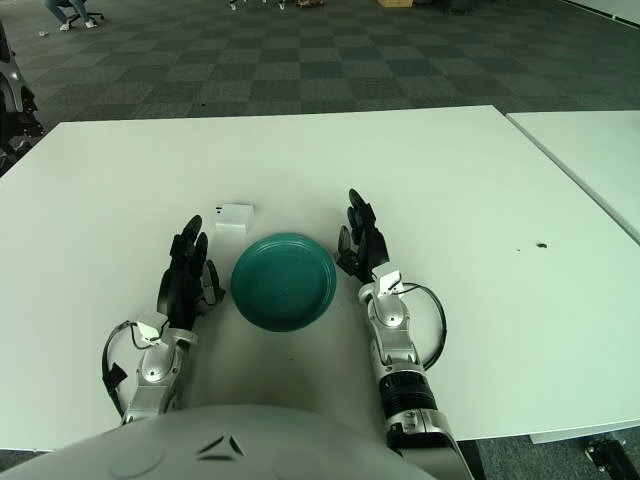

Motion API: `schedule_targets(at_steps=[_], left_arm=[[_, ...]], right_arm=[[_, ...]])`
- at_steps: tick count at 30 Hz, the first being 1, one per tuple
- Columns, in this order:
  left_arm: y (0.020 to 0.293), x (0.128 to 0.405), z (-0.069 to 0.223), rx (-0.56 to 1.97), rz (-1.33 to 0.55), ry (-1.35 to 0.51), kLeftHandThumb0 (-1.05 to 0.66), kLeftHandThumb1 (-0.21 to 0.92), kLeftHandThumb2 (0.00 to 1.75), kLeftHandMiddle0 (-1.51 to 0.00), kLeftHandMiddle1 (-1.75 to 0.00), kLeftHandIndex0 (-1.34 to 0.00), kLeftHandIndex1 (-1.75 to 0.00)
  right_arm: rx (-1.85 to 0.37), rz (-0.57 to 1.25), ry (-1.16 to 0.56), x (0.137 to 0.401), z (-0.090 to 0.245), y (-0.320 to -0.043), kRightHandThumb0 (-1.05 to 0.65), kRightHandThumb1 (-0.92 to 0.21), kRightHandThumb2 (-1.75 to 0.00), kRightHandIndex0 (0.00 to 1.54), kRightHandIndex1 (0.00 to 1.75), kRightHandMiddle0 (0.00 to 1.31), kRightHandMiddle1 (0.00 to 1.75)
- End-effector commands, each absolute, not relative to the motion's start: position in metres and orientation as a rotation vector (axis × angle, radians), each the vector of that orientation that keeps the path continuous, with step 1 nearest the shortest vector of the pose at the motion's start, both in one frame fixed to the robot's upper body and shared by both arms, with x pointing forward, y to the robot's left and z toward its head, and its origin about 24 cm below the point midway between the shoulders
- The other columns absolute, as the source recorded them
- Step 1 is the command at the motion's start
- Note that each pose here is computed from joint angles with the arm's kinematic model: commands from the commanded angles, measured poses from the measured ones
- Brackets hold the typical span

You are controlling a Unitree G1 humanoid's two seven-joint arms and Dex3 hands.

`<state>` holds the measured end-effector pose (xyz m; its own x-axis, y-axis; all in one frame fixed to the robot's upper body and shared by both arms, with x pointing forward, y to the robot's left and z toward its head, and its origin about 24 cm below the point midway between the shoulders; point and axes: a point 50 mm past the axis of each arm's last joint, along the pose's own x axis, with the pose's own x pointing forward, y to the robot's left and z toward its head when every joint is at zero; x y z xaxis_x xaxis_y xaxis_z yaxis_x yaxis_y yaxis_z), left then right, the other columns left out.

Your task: Put the charger into the plate.

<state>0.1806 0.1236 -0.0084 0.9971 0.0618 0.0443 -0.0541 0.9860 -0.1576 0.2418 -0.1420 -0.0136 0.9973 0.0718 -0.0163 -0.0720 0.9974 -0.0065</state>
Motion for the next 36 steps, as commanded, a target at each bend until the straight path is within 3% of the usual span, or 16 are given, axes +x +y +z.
schedule_targets(at_steps=[1,6,16,27,36], left_arm=[[0.116,0.157,-0.041,-0.220,0.093,0.151,-0.85,0.92,1.02,-0.20,0.00,0.00,-0.50],[0.119,0.161,-0.036,-0.253,0.104,0.122,-0.85,0.92,1.01,-0.21,-0.01,0.00,-0.54],[0.129,0.195,0.004,-0.232,0.104,-0.034,-0.84,0.92,0.99,-0.23,-0.01,0.00,-0.59],[0.165,0.261,0.040,0.606,0.139,-0.315,-0.81,0.92,0.86,-0.26,-0.02,0.00,-0.69],[0.184,0.295,0.043,1.009,-0.025,-0.375,-1.02,0.92,0.62,-0.30,-0.01,-0.04,-0.94]], right_arm=[[0.030,0.042,0.427,0.180,-0.085,-0.141,-1.00,-0.92,-0.91,0.04,0.00,0.00,0.17],[0.026,0.044,0.429,0.182,-0.085,-0.141,-1.00,-0.92,-0.91,0.04,0.00,0.00,0.17],[0.016,0.047,0.436,0.186,-0.086,-0.139,-1.00,-0.92,-0.93,0.02,0.00,0.00,0.14],[0.006,0.035,0.455,0.190,-0.091,-0.138,-1.01,-0.92,-0.93,0.04,0.01,0.00,0.15],[0.014,0.048,0.456,0.194,-0.094,-0.133,-1.01,-0.92,-0.92,0.04,0.01,0.00,0.15]])
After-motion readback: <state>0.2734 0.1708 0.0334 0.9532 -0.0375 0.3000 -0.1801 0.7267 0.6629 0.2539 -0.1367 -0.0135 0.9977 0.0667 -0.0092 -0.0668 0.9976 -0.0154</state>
